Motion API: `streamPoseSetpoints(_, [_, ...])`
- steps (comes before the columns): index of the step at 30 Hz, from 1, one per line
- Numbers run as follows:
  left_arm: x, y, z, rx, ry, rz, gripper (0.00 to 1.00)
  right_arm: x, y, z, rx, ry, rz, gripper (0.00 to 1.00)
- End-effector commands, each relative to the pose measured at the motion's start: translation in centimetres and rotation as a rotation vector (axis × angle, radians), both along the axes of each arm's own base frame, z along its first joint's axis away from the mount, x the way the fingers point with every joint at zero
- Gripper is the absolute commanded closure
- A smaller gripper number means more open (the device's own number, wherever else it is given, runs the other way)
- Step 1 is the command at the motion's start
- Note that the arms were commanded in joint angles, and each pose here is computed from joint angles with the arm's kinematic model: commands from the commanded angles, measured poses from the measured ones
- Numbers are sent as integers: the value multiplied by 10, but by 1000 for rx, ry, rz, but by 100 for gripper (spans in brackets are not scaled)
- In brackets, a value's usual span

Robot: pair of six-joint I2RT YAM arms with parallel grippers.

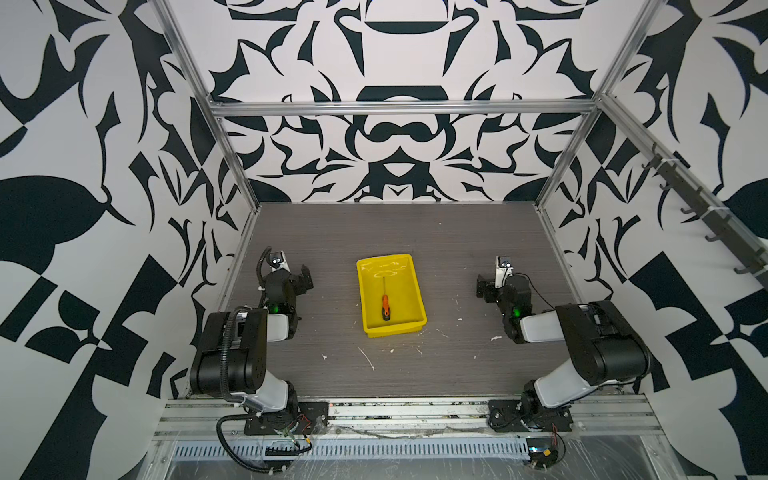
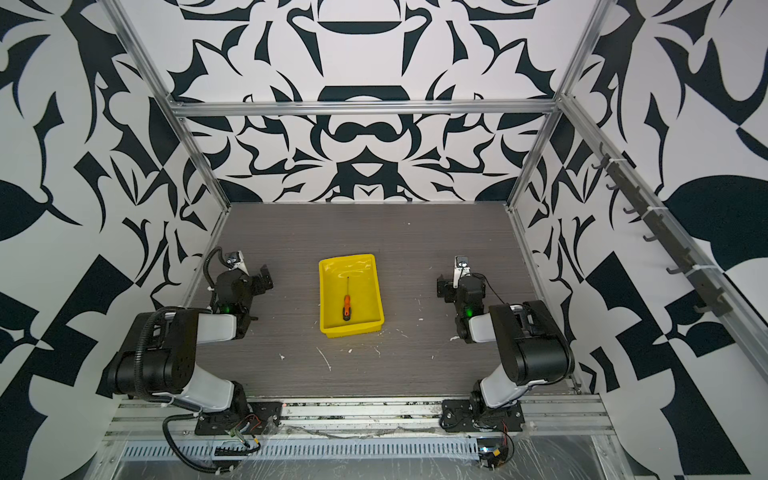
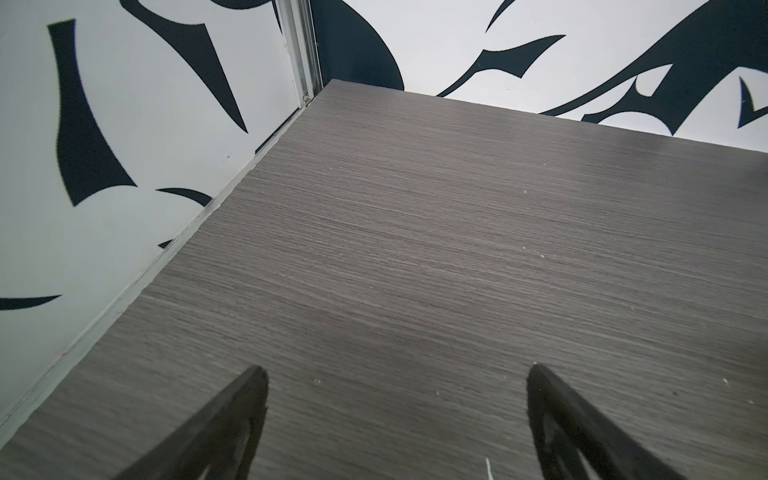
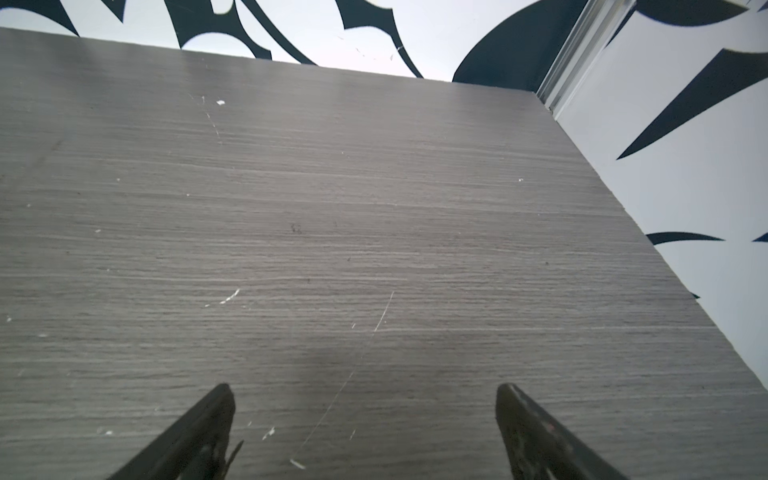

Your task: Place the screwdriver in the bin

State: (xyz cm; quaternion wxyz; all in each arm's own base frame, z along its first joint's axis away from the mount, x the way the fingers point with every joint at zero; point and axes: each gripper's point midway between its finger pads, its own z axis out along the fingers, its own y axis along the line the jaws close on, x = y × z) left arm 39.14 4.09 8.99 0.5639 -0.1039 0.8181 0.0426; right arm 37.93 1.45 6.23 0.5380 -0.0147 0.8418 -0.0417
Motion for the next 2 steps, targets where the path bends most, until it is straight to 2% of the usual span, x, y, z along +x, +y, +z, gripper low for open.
streamPoseSetpoints(1, [0,1,0,-4,-14,-1,1,9,-3,17,13,-50,-22,0])
streamPoseSetpoints(2, [0,0,0,-5,-14,-1,1,8,-3,17,10,-53,-23,0])
